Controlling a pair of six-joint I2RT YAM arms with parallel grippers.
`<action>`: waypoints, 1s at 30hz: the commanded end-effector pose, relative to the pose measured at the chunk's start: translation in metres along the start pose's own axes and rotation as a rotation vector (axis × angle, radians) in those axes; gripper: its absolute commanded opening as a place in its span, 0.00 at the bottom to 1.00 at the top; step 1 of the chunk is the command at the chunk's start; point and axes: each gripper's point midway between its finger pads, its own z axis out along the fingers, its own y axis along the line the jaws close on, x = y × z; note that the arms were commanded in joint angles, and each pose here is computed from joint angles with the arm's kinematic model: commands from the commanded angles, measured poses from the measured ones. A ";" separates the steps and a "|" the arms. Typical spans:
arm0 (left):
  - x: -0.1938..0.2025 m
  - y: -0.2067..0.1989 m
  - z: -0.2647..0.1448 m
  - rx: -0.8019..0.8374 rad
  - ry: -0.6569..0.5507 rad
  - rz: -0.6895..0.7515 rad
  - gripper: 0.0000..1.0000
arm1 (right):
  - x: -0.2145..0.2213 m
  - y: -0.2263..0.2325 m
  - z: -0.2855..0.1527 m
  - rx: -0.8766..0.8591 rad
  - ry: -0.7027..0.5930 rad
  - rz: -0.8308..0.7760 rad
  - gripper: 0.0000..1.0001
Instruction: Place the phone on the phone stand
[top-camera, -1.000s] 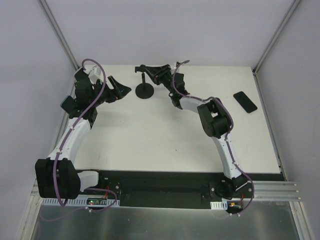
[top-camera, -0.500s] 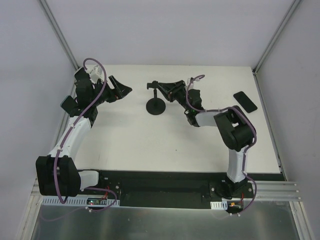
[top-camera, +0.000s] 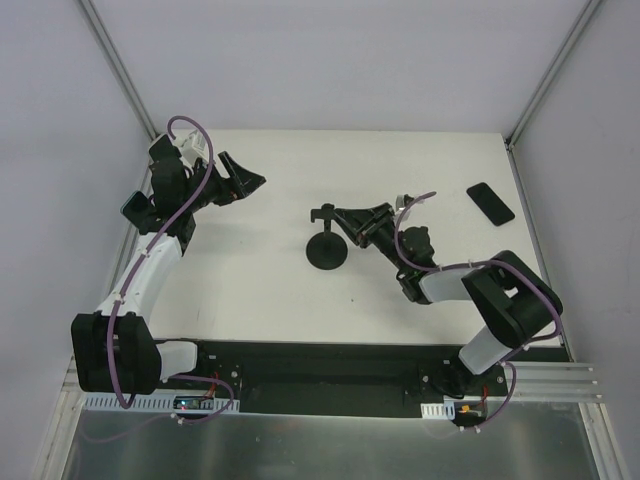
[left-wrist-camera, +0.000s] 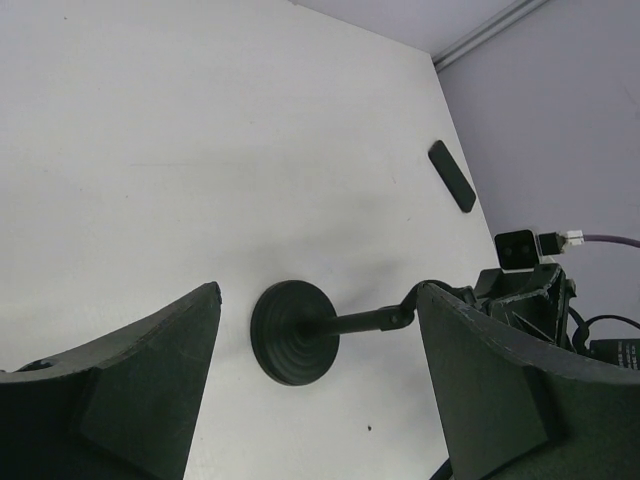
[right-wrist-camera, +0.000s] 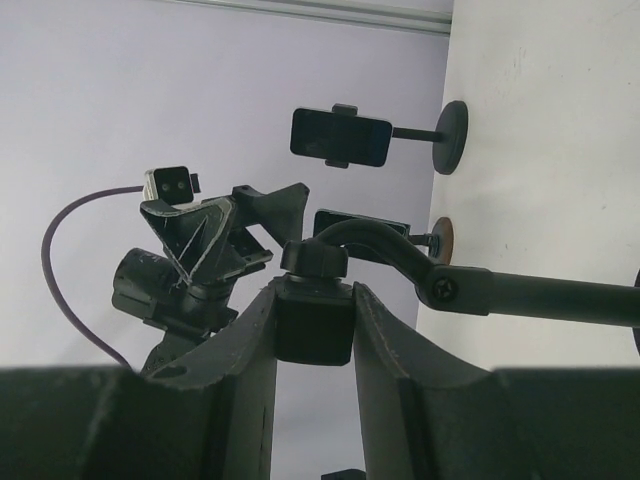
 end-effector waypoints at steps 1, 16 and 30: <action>-0.018 -0.032 -0.007 0.078 -0.042 0.081 0.78 | 0.004 0.000 -0.013 0.001 0.004 -0.071 0.15; -0.016 -0.051 -0.012 0.125 -0.036 0.106 0.79 | -0.025 -0.022 -0.053 0.278 0.114 -0.374 0.96; -0.011 -0.071 -0.021 0.178 -0.040 0.110 0.81 | -0.274 0.004 -0.154 0.964 -0.344 -0.699 0.96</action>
